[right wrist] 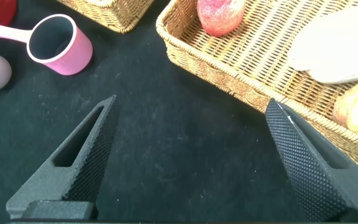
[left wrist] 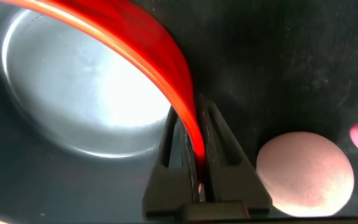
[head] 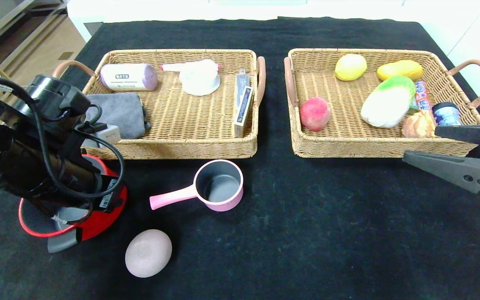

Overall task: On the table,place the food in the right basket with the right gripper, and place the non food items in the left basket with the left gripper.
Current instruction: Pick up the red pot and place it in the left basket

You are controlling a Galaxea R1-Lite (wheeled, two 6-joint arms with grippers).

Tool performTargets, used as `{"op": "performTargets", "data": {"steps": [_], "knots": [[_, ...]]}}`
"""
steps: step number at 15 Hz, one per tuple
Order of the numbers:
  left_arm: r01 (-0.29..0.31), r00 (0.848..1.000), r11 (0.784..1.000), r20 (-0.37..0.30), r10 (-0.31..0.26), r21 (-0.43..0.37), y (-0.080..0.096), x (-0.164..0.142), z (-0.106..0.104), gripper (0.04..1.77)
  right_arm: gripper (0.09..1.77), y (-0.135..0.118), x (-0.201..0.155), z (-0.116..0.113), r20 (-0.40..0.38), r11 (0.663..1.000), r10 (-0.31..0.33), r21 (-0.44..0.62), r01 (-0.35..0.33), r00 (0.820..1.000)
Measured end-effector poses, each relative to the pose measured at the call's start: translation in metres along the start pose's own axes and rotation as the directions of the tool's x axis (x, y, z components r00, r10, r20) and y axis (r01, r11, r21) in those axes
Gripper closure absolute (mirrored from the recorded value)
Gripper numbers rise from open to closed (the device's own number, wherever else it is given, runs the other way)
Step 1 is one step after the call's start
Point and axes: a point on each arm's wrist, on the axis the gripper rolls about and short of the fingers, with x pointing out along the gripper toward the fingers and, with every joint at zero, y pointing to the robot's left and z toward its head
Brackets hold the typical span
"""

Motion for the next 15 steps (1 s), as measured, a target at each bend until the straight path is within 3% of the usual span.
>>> {"op": "performTargets", "data": {"steps": [6,15], "knots": [[0.015,0.999,1.0,0.031,-0.016,0.008,-0.001,-0.012,-0.003,1.63,0.15,0.0,0.0,0.0,0.0,1.0,0.0,0.0,0.0,1.0],[0.044,0.988,0.997,0.143,-0.052,0.059,-0.007,-0.067,-0.018,1.63,0.15,0.001,0.002,-0.002,-0.007,1.0,0.01,0.002,-0.01,1.0]]}}
